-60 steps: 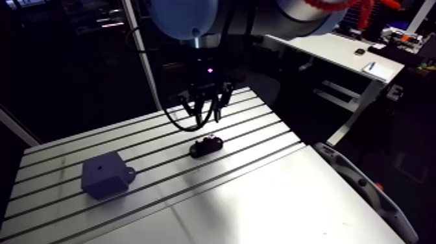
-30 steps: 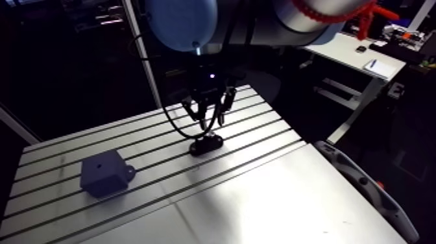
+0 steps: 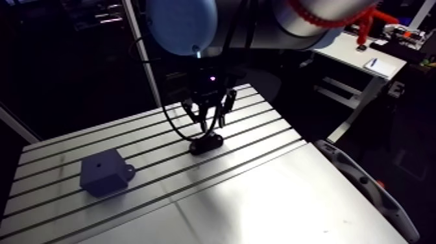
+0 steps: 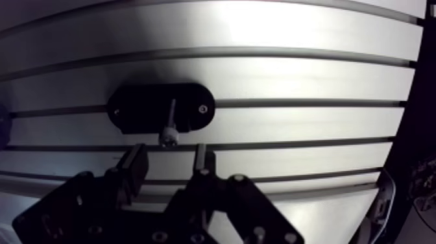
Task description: Pick up the M10 bolt and insert it into the hole until fully seated.
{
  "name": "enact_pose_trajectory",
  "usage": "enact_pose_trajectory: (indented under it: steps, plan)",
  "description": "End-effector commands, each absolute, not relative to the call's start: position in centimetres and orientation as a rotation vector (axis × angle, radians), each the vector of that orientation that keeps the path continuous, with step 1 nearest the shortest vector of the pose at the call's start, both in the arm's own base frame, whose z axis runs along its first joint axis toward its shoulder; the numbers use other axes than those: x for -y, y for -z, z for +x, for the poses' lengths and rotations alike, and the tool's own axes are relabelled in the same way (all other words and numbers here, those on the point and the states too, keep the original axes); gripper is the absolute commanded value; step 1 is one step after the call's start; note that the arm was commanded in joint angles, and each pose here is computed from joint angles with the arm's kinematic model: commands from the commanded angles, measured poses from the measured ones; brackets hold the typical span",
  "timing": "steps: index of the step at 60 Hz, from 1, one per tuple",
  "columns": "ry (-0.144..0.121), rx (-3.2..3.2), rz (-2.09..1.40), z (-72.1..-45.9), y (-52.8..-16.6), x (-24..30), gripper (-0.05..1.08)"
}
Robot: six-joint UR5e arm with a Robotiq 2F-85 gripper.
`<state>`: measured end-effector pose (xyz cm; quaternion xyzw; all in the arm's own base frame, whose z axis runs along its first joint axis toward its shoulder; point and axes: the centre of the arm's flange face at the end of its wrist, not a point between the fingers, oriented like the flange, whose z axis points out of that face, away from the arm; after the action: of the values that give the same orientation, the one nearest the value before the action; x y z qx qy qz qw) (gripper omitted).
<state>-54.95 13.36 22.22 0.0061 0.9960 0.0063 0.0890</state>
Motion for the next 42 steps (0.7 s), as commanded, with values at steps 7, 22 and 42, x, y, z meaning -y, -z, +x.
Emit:
enact_pose_trajectory:
  steps: [7, 22, 42]
  plan:
    - [-0.014, -2.955, 0.018, -54.84, -21.86, -13.31, 0.5]
    - [-0.008, -2.949, 0.026, -54.7, -21.54, -13.13, 0.5]
    - [-0.004, -2.945, 0.04, -54.79, -21.17, -13.16, 0.5]
